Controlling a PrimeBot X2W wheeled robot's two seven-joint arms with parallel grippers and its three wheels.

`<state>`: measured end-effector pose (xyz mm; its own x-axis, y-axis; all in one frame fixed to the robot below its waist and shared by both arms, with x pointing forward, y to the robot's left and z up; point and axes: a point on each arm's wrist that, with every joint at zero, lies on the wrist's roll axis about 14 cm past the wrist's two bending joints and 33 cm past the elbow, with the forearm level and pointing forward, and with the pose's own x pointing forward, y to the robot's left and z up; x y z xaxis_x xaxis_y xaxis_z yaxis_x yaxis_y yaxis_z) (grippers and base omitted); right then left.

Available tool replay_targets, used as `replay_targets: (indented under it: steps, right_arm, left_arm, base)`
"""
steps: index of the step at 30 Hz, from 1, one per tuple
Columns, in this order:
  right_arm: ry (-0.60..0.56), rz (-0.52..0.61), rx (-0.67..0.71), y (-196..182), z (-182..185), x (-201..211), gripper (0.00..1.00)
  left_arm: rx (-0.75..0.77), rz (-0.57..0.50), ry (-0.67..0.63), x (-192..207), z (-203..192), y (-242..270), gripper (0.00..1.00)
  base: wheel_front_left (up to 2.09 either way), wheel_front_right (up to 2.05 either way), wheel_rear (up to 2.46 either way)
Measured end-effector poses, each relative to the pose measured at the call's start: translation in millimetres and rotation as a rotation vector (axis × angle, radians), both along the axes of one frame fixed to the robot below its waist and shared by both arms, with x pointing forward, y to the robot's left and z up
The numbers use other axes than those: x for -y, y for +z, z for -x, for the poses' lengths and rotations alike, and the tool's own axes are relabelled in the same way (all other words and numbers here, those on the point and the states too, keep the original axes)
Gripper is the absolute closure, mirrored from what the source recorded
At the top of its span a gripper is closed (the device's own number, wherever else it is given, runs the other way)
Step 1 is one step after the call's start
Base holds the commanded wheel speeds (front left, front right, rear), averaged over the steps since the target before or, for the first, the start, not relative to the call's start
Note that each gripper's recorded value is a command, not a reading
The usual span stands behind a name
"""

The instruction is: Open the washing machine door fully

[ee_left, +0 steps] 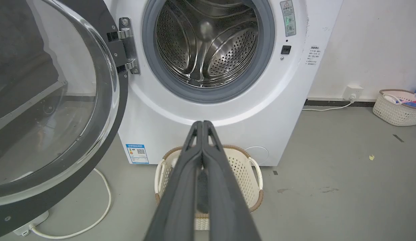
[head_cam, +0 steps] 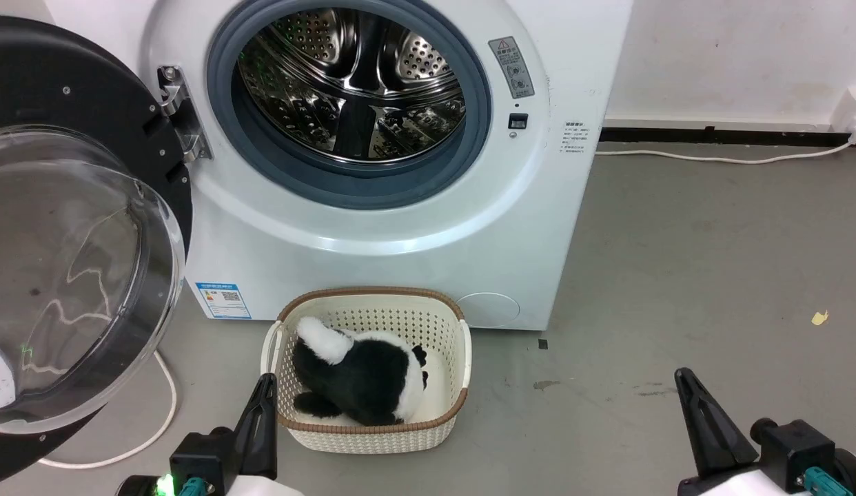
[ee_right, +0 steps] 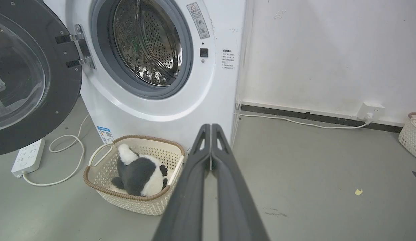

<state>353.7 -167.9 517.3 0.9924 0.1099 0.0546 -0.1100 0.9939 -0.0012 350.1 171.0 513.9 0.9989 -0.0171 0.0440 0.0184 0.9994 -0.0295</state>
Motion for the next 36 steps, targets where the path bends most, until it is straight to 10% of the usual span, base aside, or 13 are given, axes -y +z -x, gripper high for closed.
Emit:
replay_targets:
  steps: [36]
  right_arm:
    - [0.008, 0.026, -0.035, 1.7, -7.4, -2.9, 1.0]
  left_arm:
    - [-0.028, -0.037, 0.01, -3.5, -10.0, 4.1, 1.0]
  base:
    - [0.0, 0.0, 0.0]
